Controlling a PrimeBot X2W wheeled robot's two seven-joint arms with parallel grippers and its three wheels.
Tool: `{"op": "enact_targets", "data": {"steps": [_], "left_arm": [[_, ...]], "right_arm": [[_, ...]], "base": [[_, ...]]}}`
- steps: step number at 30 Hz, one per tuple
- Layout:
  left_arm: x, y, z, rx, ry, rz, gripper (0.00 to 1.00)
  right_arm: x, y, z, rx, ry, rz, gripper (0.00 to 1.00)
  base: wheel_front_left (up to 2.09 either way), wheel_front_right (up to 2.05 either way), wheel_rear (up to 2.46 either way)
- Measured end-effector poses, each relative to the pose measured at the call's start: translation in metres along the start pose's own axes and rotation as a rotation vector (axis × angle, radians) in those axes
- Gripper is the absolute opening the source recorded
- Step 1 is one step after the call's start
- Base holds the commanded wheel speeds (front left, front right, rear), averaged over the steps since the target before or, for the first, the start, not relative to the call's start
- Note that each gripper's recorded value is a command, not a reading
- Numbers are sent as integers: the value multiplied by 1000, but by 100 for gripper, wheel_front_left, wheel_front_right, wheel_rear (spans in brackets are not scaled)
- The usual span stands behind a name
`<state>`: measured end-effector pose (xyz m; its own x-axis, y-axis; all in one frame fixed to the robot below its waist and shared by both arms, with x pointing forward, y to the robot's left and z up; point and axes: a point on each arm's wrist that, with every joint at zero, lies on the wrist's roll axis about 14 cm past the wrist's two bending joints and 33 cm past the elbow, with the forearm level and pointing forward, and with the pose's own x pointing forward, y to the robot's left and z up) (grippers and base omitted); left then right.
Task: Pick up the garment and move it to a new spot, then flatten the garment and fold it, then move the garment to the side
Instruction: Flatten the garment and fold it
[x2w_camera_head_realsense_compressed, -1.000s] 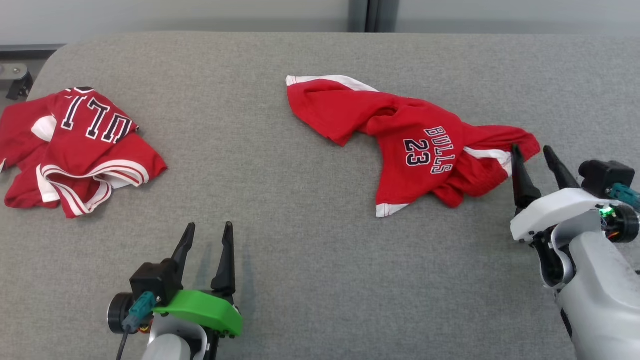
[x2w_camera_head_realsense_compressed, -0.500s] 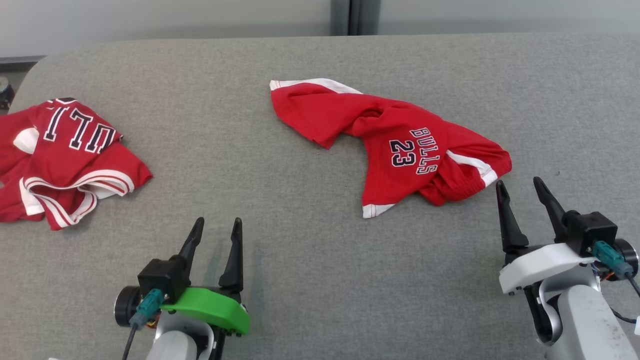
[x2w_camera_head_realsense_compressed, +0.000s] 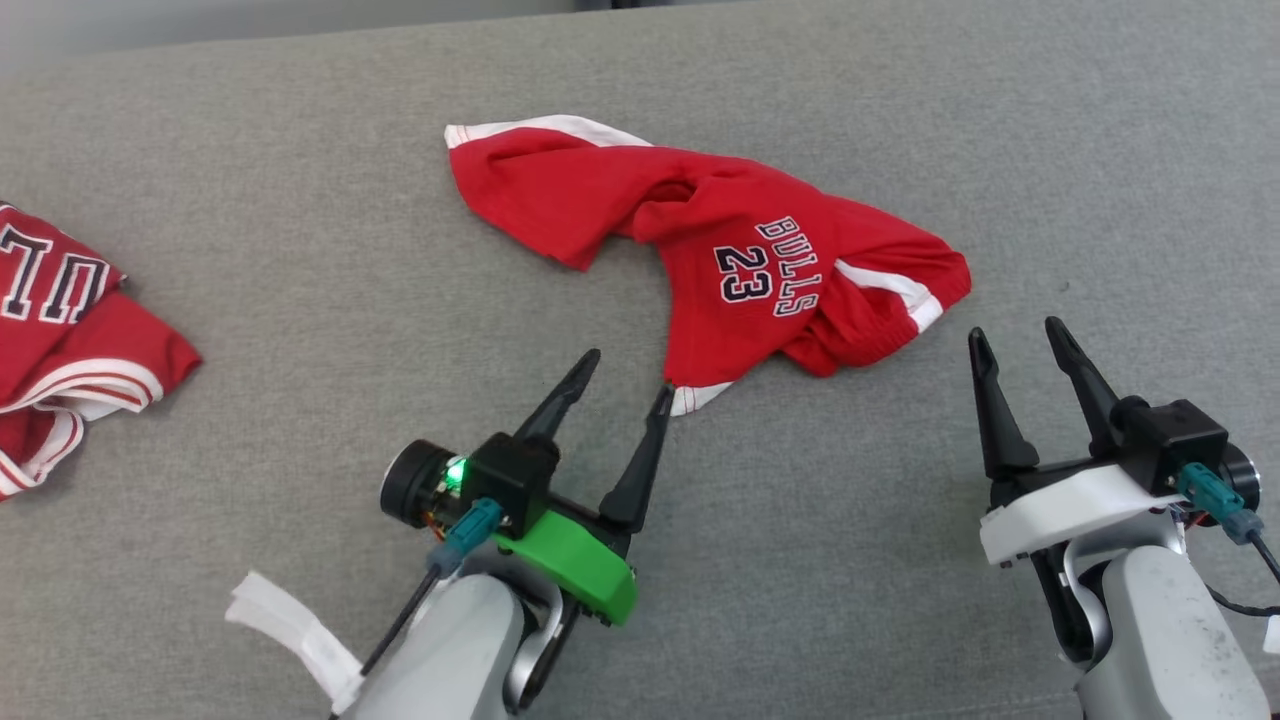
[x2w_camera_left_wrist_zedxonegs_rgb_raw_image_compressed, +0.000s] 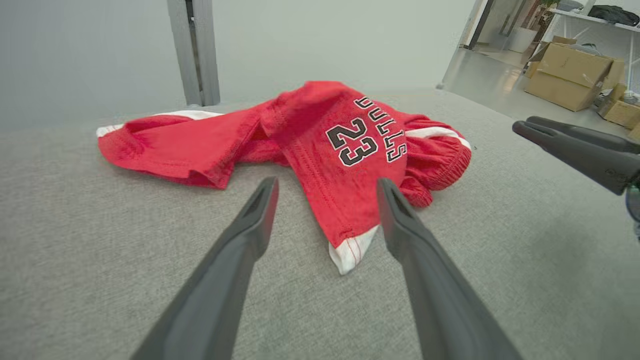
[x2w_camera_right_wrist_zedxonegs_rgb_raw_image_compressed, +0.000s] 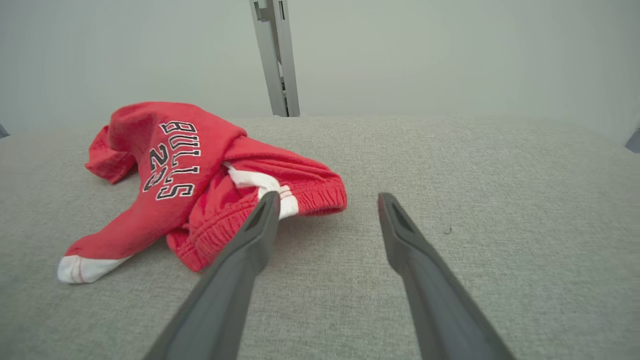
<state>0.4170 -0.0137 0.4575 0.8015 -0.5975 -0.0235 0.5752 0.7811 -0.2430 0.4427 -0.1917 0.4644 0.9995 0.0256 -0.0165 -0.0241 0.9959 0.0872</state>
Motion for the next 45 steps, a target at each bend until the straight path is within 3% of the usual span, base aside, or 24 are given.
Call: {"op": "enact_targets", "data": {"steps": [4, 10, 15, 16, 17, 19, 20, 25, 31, 40, 45], "left_arm": [[15, -16, -26, -13, 77, -78, 100], [17, -20, -73, -73, 211, -105, 100], [21, -20, -84, -94, 240, -122, 100], [22, -19, -85, -98, 241, -121, 87], [24, -19, -84, -102, 237, -121, 67], [26, -17, -80, -98, 225, -121, 8], [26, -17, -80, -96, 225, -121, 0], [32, -17, -59, -91, 164, -126, 0], [52, -30, 32, -46, -91, -196, 0], [54, -76, 216, 331, -503, -426, 0], [47, -101, 279, 379, -603, -472, 0]], "right_arm": [[-2, -12, -6, -3, 16, -33, 100], [-7, -32, -16, -12, 45, -87, 100], [-9, -41, -22, -20, 63, -112, 100], [-8, -42, -23, -21, 64, -114, 100], [-7, -42, -23, -21, 65, -113, 100], [-6, -40, -24, -20, 64, -108, 100], [-5, -39, -24, -19, 64, -104, 100], [-1, -36, -19, -14, 50, -95, 100], [-4, -35, -16, 7, 42, -99, 100], [-13, -21, -5, 49, 18, -72, 100], [-17, -12, 2, 76, 3, -52, 100]], "base": [[0, 0, 0], [0, 0, 0], [0, 0, 0], [0, 0, 0], [0, 0, 0], [0, 0, 0], [0, 0, 0], [0, 0, 0], [0, 0, 0], [0, 0, 0], [0, 0, 0]]}}
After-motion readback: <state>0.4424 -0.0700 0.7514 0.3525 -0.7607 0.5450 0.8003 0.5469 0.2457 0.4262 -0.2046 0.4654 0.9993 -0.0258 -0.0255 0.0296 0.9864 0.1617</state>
